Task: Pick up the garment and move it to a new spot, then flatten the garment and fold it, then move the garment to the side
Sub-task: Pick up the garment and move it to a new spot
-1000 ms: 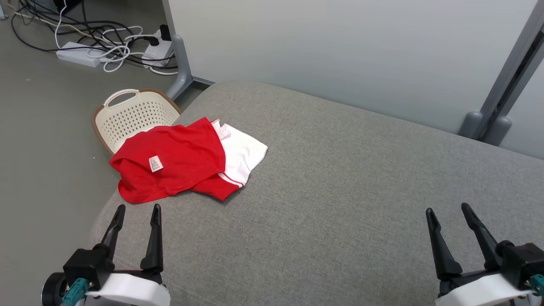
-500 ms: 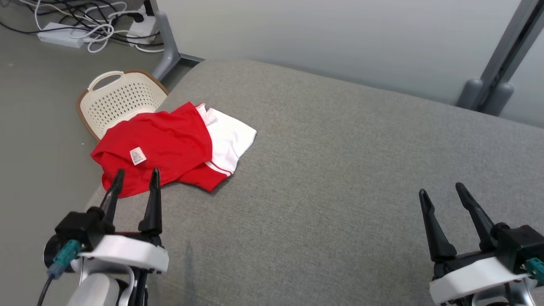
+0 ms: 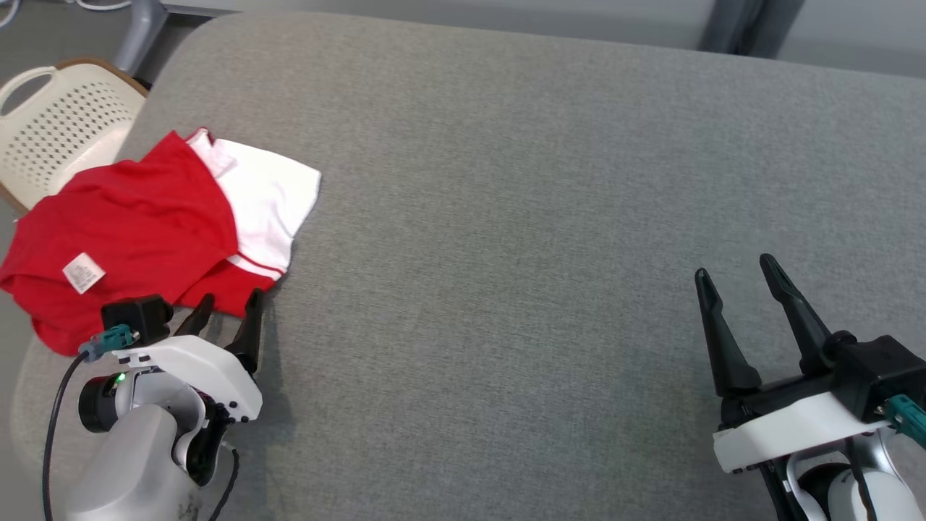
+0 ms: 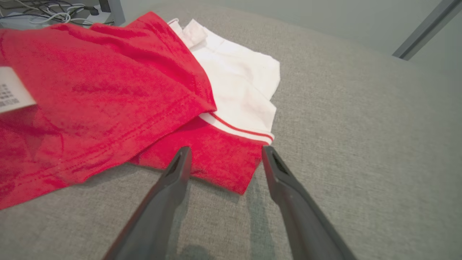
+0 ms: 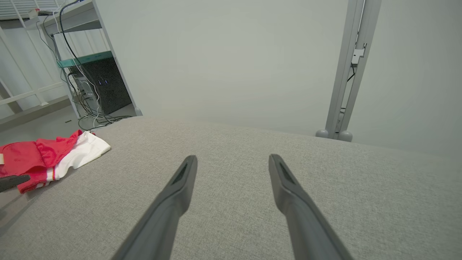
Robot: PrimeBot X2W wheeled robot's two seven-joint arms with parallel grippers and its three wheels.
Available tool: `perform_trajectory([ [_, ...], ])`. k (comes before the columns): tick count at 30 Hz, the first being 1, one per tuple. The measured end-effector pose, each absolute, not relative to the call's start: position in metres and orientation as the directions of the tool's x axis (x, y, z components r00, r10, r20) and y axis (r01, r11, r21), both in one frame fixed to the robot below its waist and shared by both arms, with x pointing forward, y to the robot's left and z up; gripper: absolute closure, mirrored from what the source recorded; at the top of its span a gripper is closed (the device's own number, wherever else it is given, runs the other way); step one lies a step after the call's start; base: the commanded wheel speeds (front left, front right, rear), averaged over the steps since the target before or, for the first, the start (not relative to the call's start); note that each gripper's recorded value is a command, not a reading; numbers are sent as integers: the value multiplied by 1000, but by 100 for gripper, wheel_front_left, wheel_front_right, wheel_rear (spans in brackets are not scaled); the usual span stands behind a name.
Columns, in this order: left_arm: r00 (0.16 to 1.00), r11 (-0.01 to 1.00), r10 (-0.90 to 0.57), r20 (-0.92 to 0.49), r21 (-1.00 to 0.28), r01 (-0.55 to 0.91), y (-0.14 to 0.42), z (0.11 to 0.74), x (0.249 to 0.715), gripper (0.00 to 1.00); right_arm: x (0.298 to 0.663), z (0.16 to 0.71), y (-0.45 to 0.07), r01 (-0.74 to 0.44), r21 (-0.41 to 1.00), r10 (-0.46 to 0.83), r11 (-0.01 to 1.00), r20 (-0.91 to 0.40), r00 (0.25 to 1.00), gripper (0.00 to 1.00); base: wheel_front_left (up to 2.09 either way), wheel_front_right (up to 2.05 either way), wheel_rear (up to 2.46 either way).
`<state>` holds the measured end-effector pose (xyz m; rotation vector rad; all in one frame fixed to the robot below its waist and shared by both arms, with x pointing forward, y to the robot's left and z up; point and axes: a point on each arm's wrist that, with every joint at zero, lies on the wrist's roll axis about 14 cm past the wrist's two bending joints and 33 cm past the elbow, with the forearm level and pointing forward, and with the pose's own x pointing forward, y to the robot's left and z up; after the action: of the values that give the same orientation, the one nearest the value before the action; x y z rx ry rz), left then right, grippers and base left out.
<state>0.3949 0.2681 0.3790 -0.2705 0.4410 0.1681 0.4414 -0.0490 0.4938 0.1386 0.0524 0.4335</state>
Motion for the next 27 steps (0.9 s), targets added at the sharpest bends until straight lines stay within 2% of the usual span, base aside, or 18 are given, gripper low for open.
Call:
perform_trajectory([
  [4, 811, 952, 55, -583, -213, -218, 257, 342, 397, 0, 445, 482, -63, -376, 153, 386, 914, -40, 921, 0, 0, 0, 0],
  [8, 766, 956, 41, -641, -199, -217, 257, 329, 407, 0, 445, 473, -76, -340, 157, 353, 927, -61, 934, 0, 0, 0, 0],
  [9, 763, 955, 40, -645, -199, -219, 257, 328, 410, 12, 445, 472, -78, -334, 160, 348, 929, -63, 936, 0, 0, 0, 0],
  [10, 760, 956, 41, -649, -196, -218, 257, 327, 411, 73, 445, 471, -79, -330, 161, 344, 930, -63, 937, 0, 0, 0, 0],
  [11, 760, 958, 50, -648, -183, -219, 260, 328, 413, 100, 445, 471, -80, -326, 168, 340, 930, -60, 939, 0, 0, 0, 0],
  [21, 879, 974, 147, -454, -88, -209, 283, 372, 434, 100, 441, 480, -81, -324, 182, 335, 928, -30, 942, 0, 0, 0, 0],
  [27, 961, 980, 163, -223, -77, -184, 290, 444, 460, 100, 433, 489, -83, -323, 182, 329, 929, -8, 944, 0, 0, 0, 0],
])
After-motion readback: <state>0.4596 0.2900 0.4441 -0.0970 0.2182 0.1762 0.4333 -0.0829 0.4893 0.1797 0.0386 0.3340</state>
